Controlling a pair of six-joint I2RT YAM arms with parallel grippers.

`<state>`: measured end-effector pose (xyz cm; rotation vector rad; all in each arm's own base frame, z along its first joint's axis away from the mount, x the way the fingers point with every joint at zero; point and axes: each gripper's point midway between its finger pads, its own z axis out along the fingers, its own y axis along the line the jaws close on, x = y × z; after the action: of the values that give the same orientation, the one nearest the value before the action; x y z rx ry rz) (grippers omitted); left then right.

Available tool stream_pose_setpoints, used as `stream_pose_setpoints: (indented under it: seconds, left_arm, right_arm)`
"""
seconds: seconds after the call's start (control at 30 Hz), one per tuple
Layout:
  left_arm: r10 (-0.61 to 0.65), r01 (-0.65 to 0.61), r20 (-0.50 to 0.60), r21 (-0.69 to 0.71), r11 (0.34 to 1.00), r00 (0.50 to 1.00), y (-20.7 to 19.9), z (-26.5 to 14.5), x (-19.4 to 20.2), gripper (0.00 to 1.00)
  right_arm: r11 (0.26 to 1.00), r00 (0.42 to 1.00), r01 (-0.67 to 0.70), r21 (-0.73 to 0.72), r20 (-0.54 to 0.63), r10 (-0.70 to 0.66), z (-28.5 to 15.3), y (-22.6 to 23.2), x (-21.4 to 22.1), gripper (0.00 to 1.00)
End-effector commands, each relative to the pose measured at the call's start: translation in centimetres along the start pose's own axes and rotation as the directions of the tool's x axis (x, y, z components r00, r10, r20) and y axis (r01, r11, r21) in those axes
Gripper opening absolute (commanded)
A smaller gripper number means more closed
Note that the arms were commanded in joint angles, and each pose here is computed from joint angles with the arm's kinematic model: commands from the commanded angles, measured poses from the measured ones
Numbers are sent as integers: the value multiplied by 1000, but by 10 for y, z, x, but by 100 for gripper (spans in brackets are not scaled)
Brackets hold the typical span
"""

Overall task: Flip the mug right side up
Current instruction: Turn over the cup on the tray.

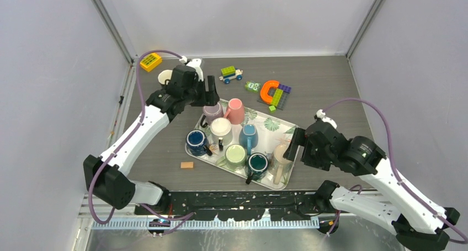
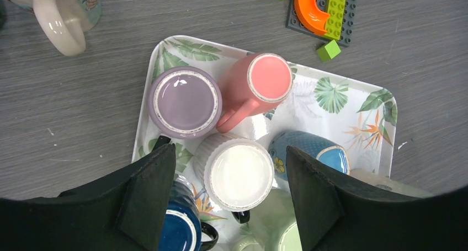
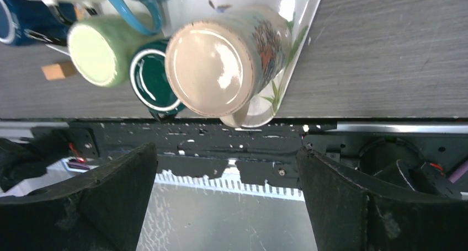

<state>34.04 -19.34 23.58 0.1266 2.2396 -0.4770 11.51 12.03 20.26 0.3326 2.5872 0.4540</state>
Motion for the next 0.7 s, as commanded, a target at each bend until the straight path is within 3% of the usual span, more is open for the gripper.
stream_pose_setpoints:
  seconds: [0.0,0.47,0.67]
  left_arm:
    - [8,-9,28,32,999,1000,-6,-10,-6,74]
    - [20,-20,27,7,1000,999,0,-9,-3,75]
    - [17,-17,26,4,1000,1000,1,-8,-1,75]
  right_arm:
    - [999,999,-2,33,-35,4,13,3,13,100]
    - [996,998,46,75,-38,-43,72,8,40,100]
    - [992,999,-8,128,32,4,93,-2,36,96]
